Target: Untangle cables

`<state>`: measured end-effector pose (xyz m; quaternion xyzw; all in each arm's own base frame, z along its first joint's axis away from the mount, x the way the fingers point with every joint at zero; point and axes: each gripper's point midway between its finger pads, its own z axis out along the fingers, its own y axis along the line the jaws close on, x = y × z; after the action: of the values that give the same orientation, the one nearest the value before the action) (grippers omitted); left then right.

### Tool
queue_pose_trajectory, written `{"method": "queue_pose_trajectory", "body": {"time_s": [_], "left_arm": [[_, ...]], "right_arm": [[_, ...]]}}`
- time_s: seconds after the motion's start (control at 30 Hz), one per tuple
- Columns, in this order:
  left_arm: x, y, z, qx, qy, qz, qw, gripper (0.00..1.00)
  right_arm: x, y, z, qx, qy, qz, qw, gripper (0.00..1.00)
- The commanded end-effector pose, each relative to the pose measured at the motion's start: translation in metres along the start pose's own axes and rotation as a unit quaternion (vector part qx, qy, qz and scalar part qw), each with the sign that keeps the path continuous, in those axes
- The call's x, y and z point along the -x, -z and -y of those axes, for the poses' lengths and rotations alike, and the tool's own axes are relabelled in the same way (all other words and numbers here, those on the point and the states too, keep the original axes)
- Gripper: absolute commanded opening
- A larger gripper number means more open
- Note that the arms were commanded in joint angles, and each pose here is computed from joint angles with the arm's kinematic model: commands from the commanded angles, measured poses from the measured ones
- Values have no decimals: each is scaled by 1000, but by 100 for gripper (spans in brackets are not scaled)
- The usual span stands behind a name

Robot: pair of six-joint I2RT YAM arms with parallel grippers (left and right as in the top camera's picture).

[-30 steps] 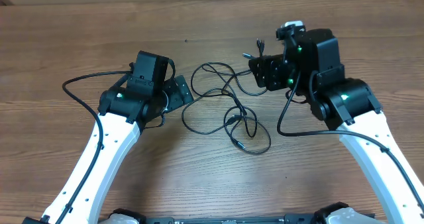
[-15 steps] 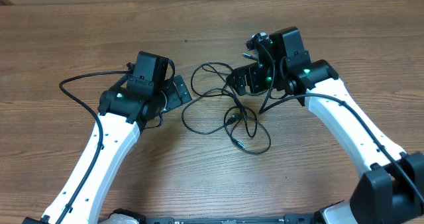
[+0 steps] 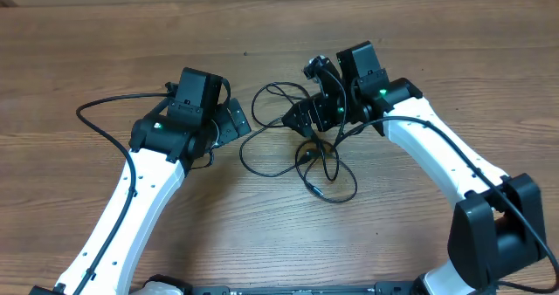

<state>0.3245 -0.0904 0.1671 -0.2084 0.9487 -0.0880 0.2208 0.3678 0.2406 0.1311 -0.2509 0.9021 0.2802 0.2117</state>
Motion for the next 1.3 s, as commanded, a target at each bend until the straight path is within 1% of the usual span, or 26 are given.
{"method": "queue_pose_trajectory", "body": {"time_s": [0.0,0.03,0.07,0.1,0.13,0.17,0.2,0.27,0.4,0.43,0.5,0.6,0.63,0.73,0.9,0.97,1.07,1.1,1.13,1.2,1.27], "left_arm": [[8,8,-1,1,-9,18,1000,100],[8,8,-1,1,-9,18,1000,100],[8,8,-1,1,-9,18,1000,100],[8,8,-1,1,-9,18,1000,99],[8,8,-1,1,-9,18,1000,100],[8,8,-1,1,-9,18,1000,100],[8,8,-1,1,-9,18,1000,100],[8,8,-1,1,-9,18,1000,100],[8,8,-1,1,-9,18,1000,100],[8,8,-1,1,-9,18,1000,100],[8,8,-1,1,-9,18,1000,100],[8,8,-1,1,-9,18,1000,100],[8,8,-1,1,-9,18,1000,100],[8,8,-1,1,-9,18,1000,100],[8,8,-1,1,-9,18,1000,100],[8,8,-1,1,-9,18,1000,100],[8,8,-1,1,-9,18,1000,100],[8,8,-1,1,-9,18,1000,100],[8,8,-1,1,-9,18,1000,100],[8,8,-1,1,-9,18,1000,100],[8,8,-1,1,-9,18,1000,100]], "right_arm": [[-1,-12,-3,10,6,-10,1000,96],[-2,-14,-4,11,6,-14,1000,92],[-4,-17,-5,12,6,-18,1000,83],[-5,-19,-7,14,8,-20,1000,65],[-6,-20,-8,15,9,-22,1000,42],[-6,-21,-10,16,11,-22,1000,8],[-5,-21,-11,17,11,-21,1000,4],[0,-18,-13,16,10,-16,1000,4],[37,24,-19,3,6,27,1000,4],[55,48,-25,-2,12,50,999,4],[78,83,-36,-12,25,84,996,4],[107,135,-55,-34,49,137,989,4],[119,163,-64,-49,61,167,983,4],[141,225,-84,-84,83,235,965,4],[162,321,-113,-138,109,351,920,4],[167,359,-123,-156,116,400,896,4],[171,411,-140,-177,125,471,855,4],[172,430,-144,-186,125,496,839,4],[171,456,-148,-202,121,531,814,4],[169,484,-152,-220,114,569,785,4],[168,504,-155,-232,109,594,763,4]]}}
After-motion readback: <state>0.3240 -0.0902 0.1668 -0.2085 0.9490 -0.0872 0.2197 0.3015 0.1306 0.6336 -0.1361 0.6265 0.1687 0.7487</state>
